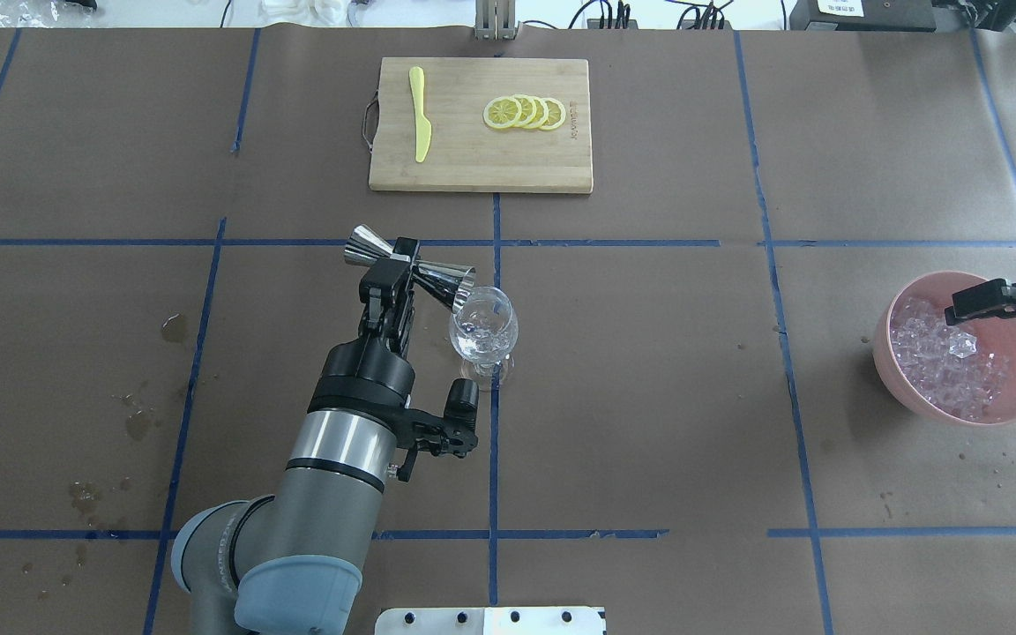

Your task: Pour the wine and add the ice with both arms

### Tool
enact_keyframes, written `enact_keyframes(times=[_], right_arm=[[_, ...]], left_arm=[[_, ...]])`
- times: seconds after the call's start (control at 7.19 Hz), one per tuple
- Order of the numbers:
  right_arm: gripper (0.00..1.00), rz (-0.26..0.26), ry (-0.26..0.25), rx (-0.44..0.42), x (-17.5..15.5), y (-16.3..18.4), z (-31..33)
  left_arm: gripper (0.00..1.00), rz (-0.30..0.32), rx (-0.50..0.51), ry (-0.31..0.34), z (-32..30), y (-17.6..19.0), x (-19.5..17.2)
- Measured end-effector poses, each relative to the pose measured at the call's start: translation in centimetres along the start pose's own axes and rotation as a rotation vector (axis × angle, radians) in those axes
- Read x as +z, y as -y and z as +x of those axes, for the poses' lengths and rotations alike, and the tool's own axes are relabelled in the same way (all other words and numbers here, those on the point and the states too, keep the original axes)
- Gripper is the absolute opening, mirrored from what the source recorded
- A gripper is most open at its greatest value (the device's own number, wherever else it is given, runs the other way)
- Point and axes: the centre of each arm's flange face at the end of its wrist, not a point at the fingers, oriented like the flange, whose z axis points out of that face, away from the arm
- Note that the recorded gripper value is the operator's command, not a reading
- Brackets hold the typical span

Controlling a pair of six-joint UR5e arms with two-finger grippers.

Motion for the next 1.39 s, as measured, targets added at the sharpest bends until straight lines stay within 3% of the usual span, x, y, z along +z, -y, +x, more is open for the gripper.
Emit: enact_keyframes(times=[0.69, 1.11, 1.39], right_arm=[[1.0, 0.002, 0.002, -0.002, 0.0, 0.2, -0.2], [1.0, 0.008, 0.002, -0.004, 0.0, 0.5, -0.4], [1.0, 0.03, -0.016, 0.012, 0.5, 0.5, -0.2]], left_arm=[[0.0, -0.027, -0.176, 0.05, -0.6, -1.6, 0.1], [0.0, -0.026, -0.293, 0.054, 1.2, -4.9, -0.1], [0.0, -0.026, -0.313, 0.058, 2.2, -7.1, -0.2]])
